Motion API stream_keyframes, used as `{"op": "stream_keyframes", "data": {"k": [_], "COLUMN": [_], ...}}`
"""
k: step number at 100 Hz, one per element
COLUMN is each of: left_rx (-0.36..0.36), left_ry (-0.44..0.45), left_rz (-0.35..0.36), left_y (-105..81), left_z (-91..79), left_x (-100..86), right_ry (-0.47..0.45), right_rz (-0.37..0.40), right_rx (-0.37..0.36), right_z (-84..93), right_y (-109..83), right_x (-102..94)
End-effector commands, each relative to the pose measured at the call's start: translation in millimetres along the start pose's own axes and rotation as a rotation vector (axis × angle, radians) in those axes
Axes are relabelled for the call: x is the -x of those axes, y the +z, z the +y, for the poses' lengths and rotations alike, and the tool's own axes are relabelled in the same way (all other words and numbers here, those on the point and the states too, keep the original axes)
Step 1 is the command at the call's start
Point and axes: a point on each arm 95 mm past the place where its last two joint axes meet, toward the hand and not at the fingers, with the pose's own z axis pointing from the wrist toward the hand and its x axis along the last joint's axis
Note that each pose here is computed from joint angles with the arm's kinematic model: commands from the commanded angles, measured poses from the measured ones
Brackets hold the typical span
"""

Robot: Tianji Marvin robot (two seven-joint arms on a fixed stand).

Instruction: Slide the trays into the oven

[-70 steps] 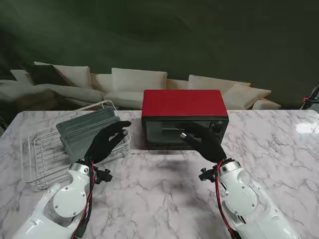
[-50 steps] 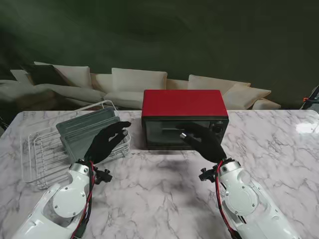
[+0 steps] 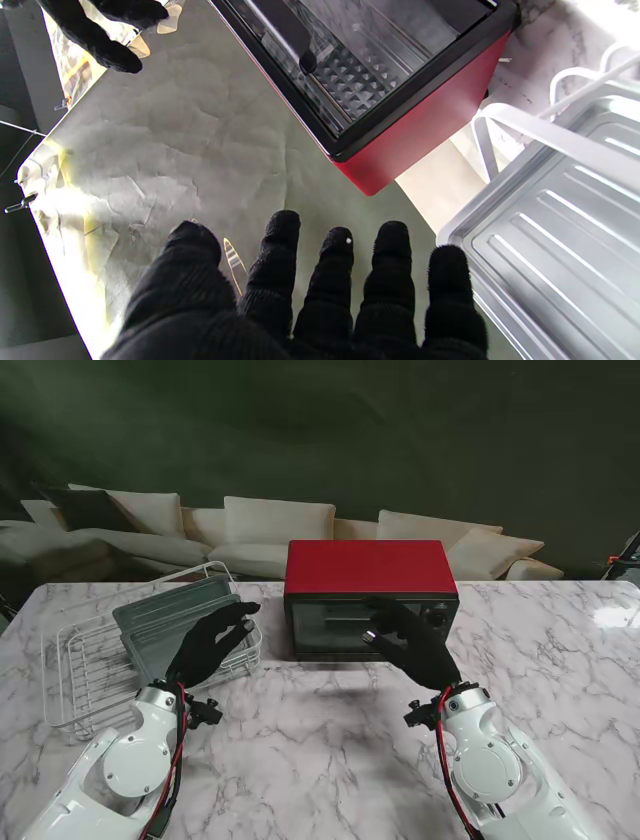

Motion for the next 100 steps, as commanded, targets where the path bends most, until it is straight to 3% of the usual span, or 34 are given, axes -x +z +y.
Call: {"op": "stream_keyframes", "data": {"k": [1,26,57,100], "left_rx": [0.015,0.024,0.017,0.045], "left_ry": [-0.004,0.01,0.019,0.025], "left_rz": [-0.003,-0.003,-0.006,0.003], "left_y": [1.7,2.0,5.9,7.9], "left_z": [1.5,1.4,0.3,5.4], "left_x": [1.1,1.6,2.2,1.7], "right_ry": [0.01,-0.129,-0.203,-0.275], "right_rz": [-0.021,-0.059,-0.121,-0.185], "right_rx": [0.008,-0.03,-0.079,-0.213], "right_z": [-0.9,9.1,20.2,14.6], "right_y": [-5.5,-24.3,-38.5,-7.2], "right_x": [1.7,11.3,24.8,39.1]}}
